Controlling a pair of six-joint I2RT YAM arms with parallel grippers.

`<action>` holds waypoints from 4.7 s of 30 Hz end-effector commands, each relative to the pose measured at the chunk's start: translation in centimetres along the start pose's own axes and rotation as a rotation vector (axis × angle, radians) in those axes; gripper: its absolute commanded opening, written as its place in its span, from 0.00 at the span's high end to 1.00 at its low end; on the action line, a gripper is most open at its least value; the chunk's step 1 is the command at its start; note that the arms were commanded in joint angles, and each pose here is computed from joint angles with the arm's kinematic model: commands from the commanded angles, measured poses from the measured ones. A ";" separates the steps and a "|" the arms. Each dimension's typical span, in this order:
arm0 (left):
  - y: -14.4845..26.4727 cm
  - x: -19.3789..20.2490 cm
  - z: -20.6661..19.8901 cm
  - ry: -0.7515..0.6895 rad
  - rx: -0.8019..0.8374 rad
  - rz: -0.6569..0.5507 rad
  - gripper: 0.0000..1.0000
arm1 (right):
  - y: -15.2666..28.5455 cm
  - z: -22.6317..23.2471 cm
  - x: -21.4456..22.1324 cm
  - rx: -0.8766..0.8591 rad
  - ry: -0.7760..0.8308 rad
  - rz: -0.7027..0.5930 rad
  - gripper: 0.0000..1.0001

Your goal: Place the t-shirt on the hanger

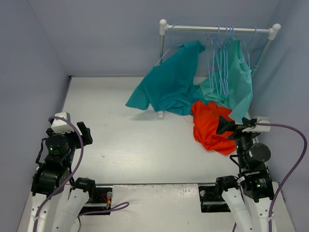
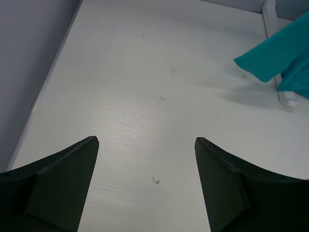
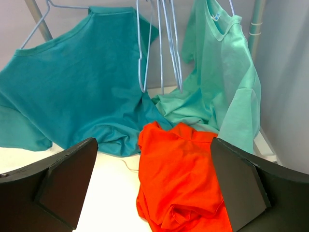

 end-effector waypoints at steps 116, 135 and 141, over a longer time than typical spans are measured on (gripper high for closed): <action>-8.4 6.9 -23.5 -0.321 0.485 0.254 0.33 | -6.2 13.9 28.6 -0.465 0.069 1.081 0.51; -10.9 7.3 -25.4 -0.403 0.447 0.246 0.62 | -8.2 14.5 32.2 -0.410 0.086 1.104 0.43; -11.3 6.3 -25.1 -0.425 0.402 0.241 0.99 | -8.6 14.5 32.8 -0.412 0.091 1.106 0.57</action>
Point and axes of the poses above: each gripper's point midway between its finger pads, its own y axis back along the fingers, its own z axis along the line the jaws close on, x = y × z, the point moved 6 cm from there along y, back along the fingers, and after that the axes turned 14 degrees about -y, right-handed, at the moved point
